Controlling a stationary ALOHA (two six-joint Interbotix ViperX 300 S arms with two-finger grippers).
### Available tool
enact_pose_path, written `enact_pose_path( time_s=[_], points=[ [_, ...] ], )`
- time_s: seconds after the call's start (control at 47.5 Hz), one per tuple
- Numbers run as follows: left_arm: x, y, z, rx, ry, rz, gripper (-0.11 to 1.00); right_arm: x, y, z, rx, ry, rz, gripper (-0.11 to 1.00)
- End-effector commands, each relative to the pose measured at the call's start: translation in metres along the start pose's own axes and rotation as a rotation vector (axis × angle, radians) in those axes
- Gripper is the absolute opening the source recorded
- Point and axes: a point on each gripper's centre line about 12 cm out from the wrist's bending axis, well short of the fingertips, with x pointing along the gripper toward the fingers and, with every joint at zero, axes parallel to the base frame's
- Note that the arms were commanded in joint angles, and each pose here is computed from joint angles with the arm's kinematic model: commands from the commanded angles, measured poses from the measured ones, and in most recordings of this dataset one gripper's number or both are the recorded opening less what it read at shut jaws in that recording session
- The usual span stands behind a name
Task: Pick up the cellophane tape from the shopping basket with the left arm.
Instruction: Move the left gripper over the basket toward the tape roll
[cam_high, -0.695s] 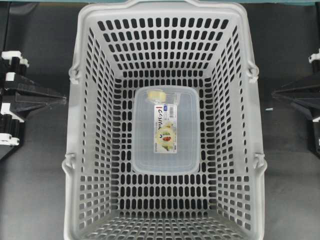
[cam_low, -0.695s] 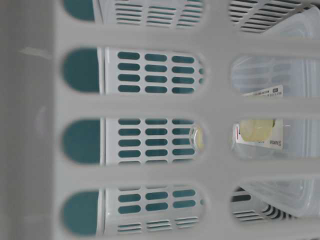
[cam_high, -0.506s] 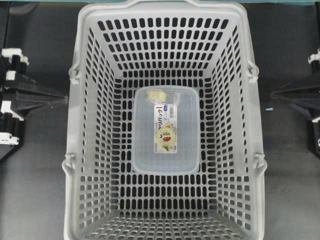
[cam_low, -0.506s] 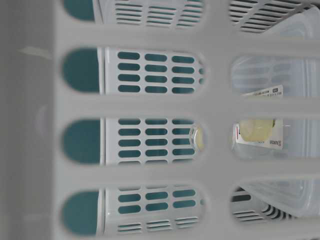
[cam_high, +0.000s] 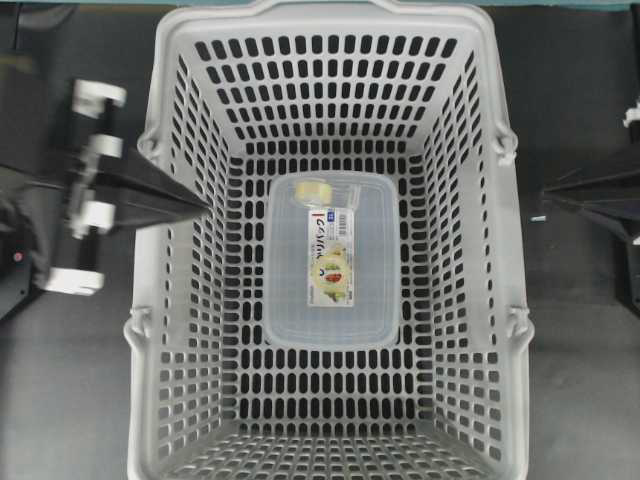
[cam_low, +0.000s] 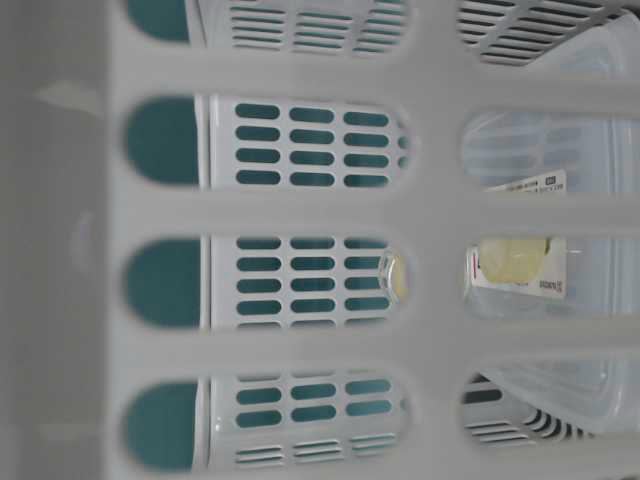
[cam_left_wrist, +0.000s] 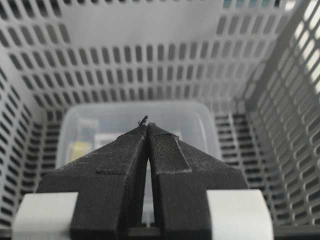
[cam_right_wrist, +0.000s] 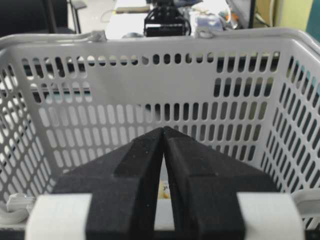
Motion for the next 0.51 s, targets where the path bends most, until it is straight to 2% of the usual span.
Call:
enact_pose_path(
  time_s=[0.0,0.169,0.232,0.337,0.485],
  points=[
    [0.011,-0.002,0.018,0.012,0.041,-0.004,0.00,0.000,0.000,0.011,0.002,-0.025,-0.001,0.01],
    [0.037,-0.004,0.020,0.016,0.161,-0.008,0.00,0.000,-0.001,0.011,0.002,-0.026,-0.004,0.01],
    [0.044,-0.004,0.022,0.015,0.190,-0.006,0.00,0.000,-0.001,0.012,0.000,-0.028,-0.004,0.06],
    [0.056,-0.003,0.026,0.015,0.236,-0.003,0.00,-0.001,-0.001,0.012,0.002,-0.029,-0.007,0.28],
    [0.072,-0.003,0.026,0.013,0.311,0.002,0.00,-0.002,-0.001,0.013,0.002,-0.032,-0.007,0.69]
  ],
)
